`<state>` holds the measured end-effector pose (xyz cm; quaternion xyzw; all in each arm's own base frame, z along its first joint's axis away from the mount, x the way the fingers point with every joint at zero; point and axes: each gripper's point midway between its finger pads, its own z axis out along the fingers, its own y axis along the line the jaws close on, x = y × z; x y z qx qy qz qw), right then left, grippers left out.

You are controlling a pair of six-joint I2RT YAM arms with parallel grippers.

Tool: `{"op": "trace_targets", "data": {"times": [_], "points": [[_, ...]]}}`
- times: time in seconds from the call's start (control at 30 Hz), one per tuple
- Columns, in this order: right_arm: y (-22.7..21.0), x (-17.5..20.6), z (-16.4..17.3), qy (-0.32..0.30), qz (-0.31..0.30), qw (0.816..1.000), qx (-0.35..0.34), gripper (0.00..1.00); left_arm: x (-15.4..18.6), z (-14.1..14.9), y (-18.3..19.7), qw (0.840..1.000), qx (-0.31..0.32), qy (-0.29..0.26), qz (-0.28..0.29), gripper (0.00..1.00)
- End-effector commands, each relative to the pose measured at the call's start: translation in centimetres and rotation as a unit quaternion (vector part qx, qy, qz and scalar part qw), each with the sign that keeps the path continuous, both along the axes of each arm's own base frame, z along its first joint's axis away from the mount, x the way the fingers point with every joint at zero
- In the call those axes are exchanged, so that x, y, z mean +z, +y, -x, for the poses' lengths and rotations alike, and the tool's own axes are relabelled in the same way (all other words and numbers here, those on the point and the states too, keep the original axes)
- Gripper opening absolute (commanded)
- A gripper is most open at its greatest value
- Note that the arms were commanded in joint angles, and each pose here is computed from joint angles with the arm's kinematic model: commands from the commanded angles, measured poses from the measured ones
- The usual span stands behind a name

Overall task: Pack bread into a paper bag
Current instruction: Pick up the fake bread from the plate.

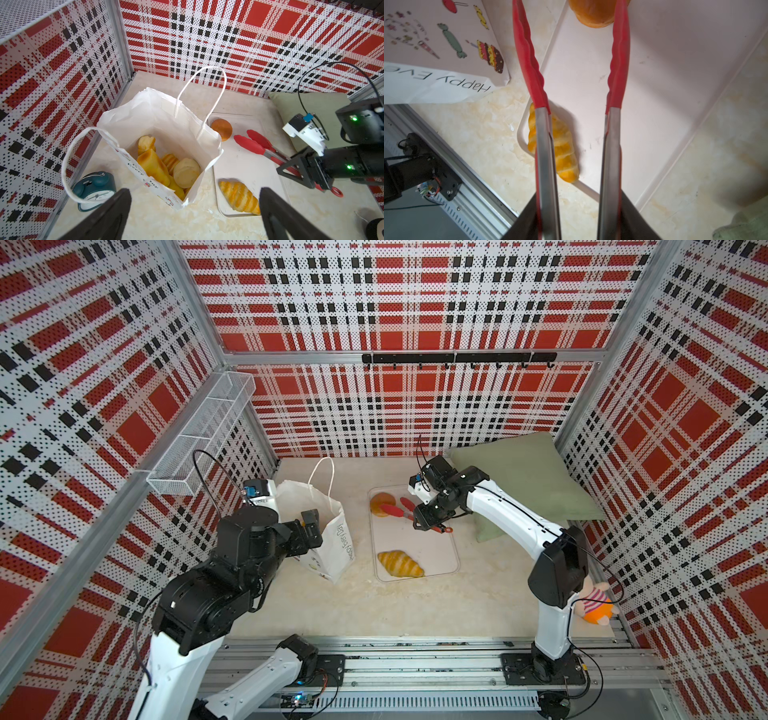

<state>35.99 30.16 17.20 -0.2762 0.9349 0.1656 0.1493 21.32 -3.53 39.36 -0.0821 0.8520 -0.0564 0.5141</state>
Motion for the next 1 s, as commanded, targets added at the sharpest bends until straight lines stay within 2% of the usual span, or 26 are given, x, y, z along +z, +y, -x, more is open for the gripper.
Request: {"op": "trace_targets", "data": {"times": [0.0, 0.2, 0.47, 0.97], "points": [[0.1, -0.1, -2.7, -0.025, 0.011, 1.0, -0.002, 0.51, 0.1, -0.4, -0.3, 1.0, -0.005, -0.005, -0.007, 0.99], [-0.1, -3.0, -5.3, -0.015, 0.057, 0.998, -0.003, 0.51, 0.1, -0.7, -0.3, 1.0, -0.004, -0.004, -0.011, 0.99], [0.9, -4.5, -6.1, 0.002, 0.035, 0.999, 0.0, 0.52, -0.1, -0.8, -0.3, 1.0, -0.002, -0.001, -0.013, 0.99], [2.3, -4.9, -7.1, 0.012, 0.006, 1.0, 0.0, 0.53, -0.3, -0.5, 0.0, 1.0, 0.002, 0.001, -0.016, 0.99]]}}
